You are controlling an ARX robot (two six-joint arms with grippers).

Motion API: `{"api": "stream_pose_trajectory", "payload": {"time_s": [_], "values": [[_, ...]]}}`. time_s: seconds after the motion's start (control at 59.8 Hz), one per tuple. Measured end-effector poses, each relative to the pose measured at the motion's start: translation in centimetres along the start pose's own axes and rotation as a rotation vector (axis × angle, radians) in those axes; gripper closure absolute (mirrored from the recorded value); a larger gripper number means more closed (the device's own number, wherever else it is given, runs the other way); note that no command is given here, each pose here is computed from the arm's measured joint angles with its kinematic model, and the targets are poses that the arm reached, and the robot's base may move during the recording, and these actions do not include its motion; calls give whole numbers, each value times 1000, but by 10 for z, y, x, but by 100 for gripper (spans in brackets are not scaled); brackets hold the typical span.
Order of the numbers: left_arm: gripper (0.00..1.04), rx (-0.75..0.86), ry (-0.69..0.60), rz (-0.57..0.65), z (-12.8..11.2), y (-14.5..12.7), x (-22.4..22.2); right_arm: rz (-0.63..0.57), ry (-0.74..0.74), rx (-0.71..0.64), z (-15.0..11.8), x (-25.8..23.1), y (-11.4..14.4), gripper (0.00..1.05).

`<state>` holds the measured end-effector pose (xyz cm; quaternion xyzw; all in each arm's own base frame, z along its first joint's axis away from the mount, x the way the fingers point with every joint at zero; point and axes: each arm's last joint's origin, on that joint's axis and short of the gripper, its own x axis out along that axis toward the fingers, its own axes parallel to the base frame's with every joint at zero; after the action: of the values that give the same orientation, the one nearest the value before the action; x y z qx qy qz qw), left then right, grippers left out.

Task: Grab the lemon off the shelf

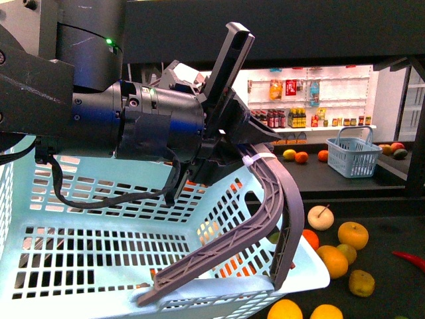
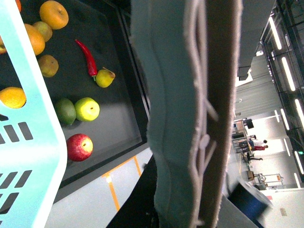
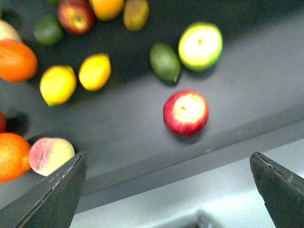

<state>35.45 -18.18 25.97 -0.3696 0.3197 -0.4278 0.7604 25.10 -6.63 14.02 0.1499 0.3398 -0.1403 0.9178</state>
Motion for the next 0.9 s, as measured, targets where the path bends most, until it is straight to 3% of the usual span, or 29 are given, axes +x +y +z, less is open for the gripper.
{"api": "stream_pose_trajectory", "payload": {"time_s": [0.1,0.201,0.485,0.904], "values": [[95,1,3,-2,0,0,1,-59,201,90,-2,61,5,2],[95,2,5,-4,0,0,1,-88,275,154,8,104,19,2],[95,3,2,-2,0,0,1,-113,307,280,37,180,62,2],[95,2,4,-4,0,0,1,-135,345,372,25,258,102,2]]}}
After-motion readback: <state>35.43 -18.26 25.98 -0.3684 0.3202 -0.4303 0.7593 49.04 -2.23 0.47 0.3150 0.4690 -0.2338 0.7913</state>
